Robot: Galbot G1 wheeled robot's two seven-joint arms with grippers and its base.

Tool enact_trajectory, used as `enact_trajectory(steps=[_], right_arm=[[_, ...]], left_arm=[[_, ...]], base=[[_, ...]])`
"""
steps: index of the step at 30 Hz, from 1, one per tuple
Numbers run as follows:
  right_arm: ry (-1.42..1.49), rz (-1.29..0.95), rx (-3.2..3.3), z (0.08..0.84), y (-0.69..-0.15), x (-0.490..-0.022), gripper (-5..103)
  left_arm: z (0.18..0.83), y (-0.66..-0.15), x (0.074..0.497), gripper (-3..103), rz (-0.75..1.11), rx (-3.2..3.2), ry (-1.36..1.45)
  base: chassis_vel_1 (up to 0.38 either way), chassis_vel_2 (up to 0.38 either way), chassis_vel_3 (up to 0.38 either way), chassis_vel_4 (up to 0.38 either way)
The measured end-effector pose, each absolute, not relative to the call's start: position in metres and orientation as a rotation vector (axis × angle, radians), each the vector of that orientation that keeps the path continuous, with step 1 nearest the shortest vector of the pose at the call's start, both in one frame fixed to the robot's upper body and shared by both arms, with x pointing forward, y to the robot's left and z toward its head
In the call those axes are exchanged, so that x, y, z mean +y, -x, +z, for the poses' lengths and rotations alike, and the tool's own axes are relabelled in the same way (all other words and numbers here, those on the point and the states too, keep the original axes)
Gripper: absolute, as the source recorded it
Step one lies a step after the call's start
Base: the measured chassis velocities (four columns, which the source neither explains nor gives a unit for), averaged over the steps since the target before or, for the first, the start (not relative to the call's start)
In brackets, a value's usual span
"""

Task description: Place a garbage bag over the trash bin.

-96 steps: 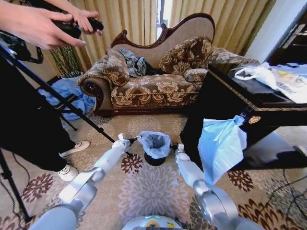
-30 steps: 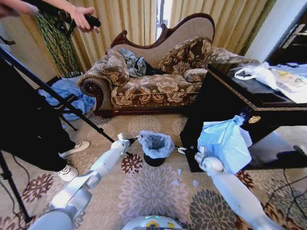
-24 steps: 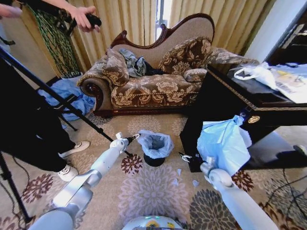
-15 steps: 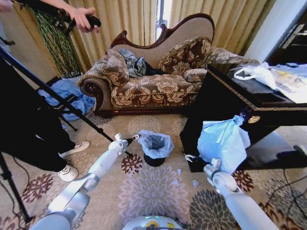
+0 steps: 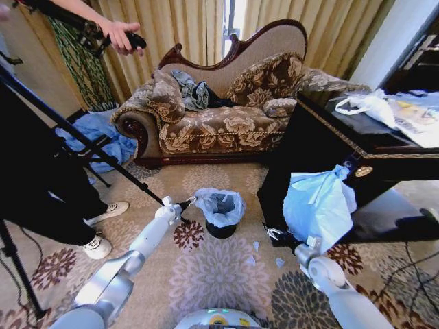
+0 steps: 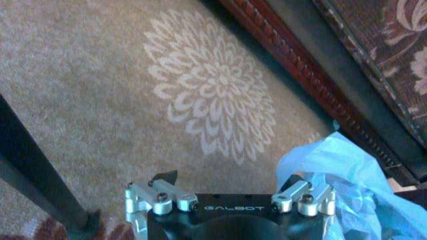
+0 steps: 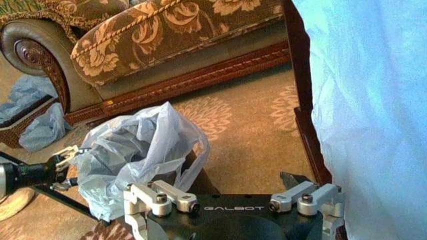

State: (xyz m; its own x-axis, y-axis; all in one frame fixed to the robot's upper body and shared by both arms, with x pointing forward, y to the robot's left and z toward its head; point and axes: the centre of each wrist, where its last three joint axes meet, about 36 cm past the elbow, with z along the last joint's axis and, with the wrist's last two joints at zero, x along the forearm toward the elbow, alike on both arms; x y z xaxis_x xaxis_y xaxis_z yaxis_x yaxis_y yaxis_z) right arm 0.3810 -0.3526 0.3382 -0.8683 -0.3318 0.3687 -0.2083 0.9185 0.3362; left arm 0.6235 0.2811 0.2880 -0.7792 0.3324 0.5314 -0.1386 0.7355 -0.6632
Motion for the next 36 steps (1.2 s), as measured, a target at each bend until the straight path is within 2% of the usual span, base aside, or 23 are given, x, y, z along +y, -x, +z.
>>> enact_trajectory(steps=[10,11,18,25,33,34,36], right_arm=[[-0.36,-0.412,-2.656,0.339,-0.367,-0.36,100],[-0.355,-0.422,-2.658,0.341,-0.365,-0.362,100],[-0.347,-0.434,-2.659,0.34,-0.356,-0.368,100],[-0.346,-0.433,-2.663,0.34,-0.348,-0.373,100],[-0.334,-0.44,-2.661,0.334,-0.336,-0.378,100],[-0.333,-0.443,-2.661,0.333,-0.336,-0.378,100],[-0.332,-0.445,-2.661,0.332,-0.335,-0.378,100]], left_arm=[[0.307,-0.632,0.284,99,0.895,-2.263,0.084],[0.31,-0.63,0.287,102,0.871,-2.242,0.066],[0.321,-0.619,0.295,95,0.782,-2.239,0.078],[0.329,-0.623,0.302,92,0.799,-2.311,0.091],[0.367,-0.617,0.303,96,0.764,-2.478,0.304],[0.373,-0.614,0.302,100,0.742,-2.488,0.331],[0.375,-0.612,0.302,97,0.726,-2.49,0.344]], base=[[0.0,0.0,0.0,0.0],[0.0,0.0,0.0,0.0],[0.0,0.0,0.0,0.0],[0.0,0.0,0.0,0.0],[0.0,0.0,0.0,0.0],[0.0,0.0,0.0,0.0],[0.0,0.0,0.0,0.0]])
